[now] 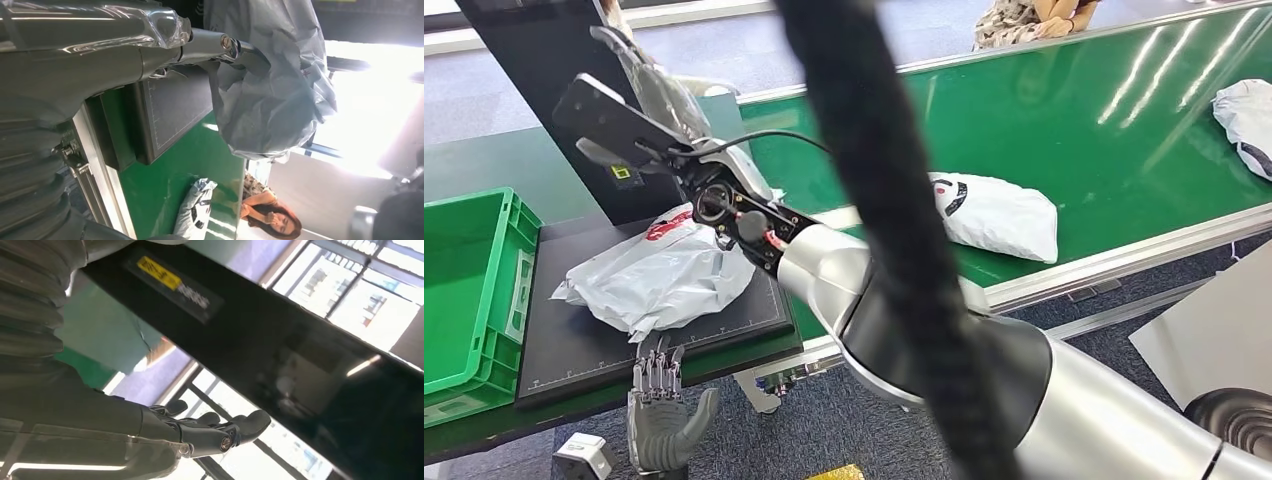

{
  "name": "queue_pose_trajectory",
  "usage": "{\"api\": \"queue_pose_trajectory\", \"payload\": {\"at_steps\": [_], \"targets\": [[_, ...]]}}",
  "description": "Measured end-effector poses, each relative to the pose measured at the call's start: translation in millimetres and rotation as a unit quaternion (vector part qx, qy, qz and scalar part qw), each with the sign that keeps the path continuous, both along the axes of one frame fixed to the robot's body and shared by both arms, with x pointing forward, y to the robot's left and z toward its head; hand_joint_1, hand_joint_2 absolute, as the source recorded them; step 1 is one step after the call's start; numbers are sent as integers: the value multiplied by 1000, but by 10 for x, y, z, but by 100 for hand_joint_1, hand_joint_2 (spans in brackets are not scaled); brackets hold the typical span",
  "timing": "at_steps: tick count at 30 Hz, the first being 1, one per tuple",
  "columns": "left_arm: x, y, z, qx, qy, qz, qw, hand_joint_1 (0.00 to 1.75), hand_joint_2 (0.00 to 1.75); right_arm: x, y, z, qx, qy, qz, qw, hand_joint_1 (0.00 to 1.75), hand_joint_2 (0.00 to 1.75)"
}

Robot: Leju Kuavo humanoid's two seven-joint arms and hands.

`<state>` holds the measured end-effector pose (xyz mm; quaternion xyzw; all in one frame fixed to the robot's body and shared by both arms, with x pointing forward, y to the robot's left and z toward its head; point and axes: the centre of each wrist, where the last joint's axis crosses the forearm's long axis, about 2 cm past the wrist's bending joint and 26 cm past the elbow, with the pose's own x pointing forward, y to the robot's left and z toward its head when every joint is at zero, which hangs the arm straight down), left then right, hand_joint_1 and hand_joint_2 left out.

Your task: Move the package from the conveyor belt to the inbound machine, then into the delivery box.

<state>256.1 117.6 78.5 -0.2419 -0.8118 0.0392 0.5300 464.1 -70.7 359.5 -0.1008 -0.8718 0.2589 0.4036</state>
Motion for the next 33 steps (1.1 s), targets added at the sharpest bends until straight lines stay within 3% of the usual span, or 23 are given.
{"api": "queue_pose_trajectory", "payload": {"at_steps": [6,12,16,20,24,28,31,33], "targets": [[-34,29,0,-5,0,9,1000,0,175,122,-262,275,14,-38,-27,999,0,175],[-41,31,-1,-7,1,9,1000,0,175,220,-653,356,30,-68,-57,996,0,175],[-40,32,-1,-1,-1,10,1000,0,175,241,-960,274,30,-83,-74,993,0,175],[-40,53,-2,18,-6,15,1000,0,175,200,-1353,-80,22,-85,-90,992,0,175],[-47,107,4,23,-9,30,999,0,175,58,-1817,-642,26,-70,-103,992,0,175],[-54,139,15,25,-12,40,999,0,175,-123,-2096,-1051,26,-48,-120,991,0,175],[-70,159,30,29,-14,51,998,0,175,-426,-2246,-1497,26,-34,-126,991,0,175],[-95,172,26,31,-14,58,998,0,175,-824,-2320,-1957,30,-24,-131,991,0,175]]}}
